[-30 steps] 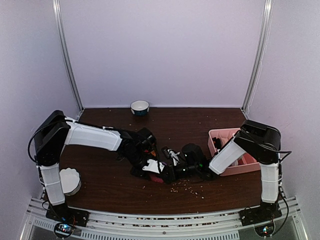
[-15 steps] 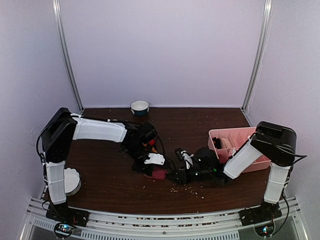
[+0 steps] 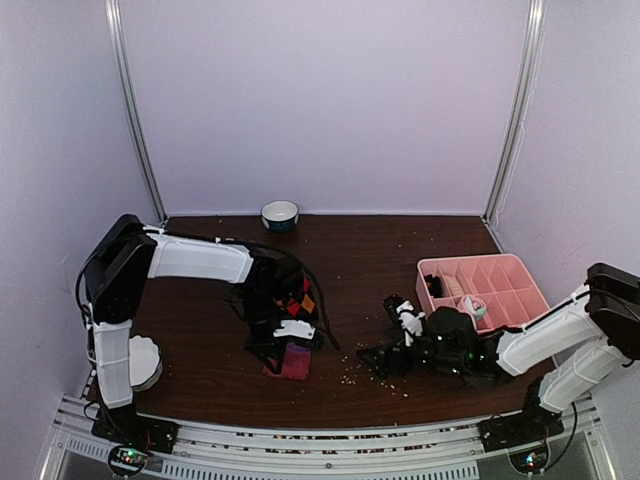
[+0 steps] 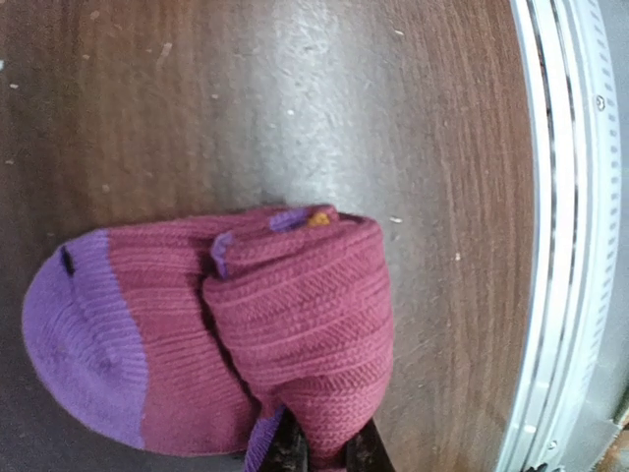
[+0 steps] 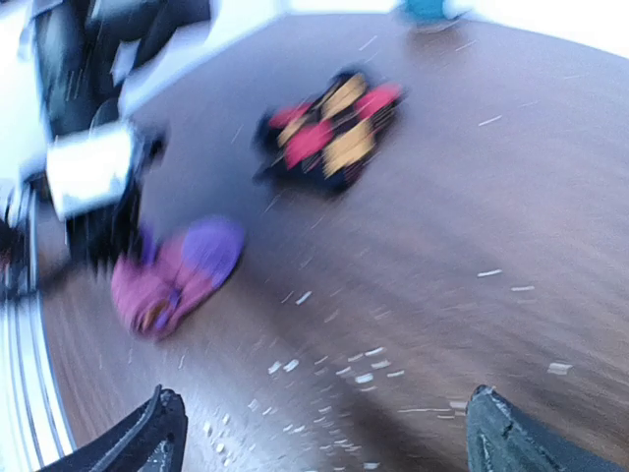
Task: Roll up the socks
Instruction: Roll the sock.
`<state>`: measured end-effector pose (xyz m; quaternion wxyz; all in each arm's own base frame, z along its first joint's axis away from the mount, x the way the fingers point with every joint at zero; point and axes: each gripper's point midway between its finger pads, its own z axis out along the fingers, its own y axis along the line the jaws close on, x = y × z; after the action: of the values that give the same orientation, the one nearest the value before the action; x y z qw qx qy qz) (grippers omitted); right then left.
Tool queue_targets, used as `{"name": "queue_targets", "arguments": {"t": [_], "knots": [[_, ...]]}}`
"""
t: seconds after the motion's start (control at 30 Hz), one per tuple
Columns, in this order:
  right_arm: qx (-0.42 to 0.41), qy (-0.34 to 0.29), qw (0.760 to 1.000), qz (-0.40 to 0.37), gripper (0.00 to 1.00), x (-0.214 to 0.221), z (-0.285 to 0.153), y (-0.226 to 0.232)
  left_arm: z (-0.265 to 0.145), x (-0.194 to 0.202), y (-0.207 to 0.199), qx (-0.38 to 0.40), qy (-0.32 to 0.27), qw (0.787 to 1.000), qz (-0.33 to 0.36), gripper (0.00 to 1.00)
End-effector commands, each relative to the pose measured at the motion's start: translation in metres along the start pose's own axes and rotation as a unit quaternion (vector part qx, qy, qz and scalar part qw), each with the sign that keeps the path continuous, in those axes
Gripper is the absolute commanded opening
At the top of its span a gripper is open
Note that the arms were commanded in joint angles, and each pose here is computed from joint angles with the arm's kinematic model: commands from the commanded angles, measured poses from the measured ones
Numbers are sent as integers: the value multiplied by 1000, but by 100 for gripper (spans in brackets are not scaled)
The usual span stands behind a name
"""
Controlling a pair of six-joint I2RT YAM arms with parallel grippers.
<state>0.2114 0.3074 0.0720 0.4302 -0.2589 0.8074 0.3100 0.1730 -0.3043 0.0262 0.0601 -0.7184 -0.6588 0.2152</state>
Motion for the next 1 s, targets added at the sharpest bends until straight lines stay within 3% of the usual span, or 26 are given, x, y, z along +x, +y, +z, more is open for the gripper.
{"name": "queue_targets", "arguments": {"t": [0.0, 0.1, 0.23, 0.43, 0.67, 0.97], "knots": [[104, -104, 986, 81, 100, -21, -32, -45, 20, 10, -12, 50, 40, 997, -35, 0], [39, -119, 988, 85, 100, -22, -39, -30, 23, 1, -9, 67, 33, 996, -42, 0], [14, -31, 999, 14, 100, 7, -20, -9, 26, -4, -6, 87, 35, 994, -46, 0], [-19, -45, 996, -76, 86, 19, -34, 26, 20, -14, -11, 160, 2, 984, -84, 0], [-78, 11, 962, -261, 81, 40, -2, 99, 15, -11, 12, 208, -32, 966, -150, 0], [-112, 11, 930, -350, 69, 25, 60, 139, 20, -7, 24, 185, -20, 969, -163, 0]]}}
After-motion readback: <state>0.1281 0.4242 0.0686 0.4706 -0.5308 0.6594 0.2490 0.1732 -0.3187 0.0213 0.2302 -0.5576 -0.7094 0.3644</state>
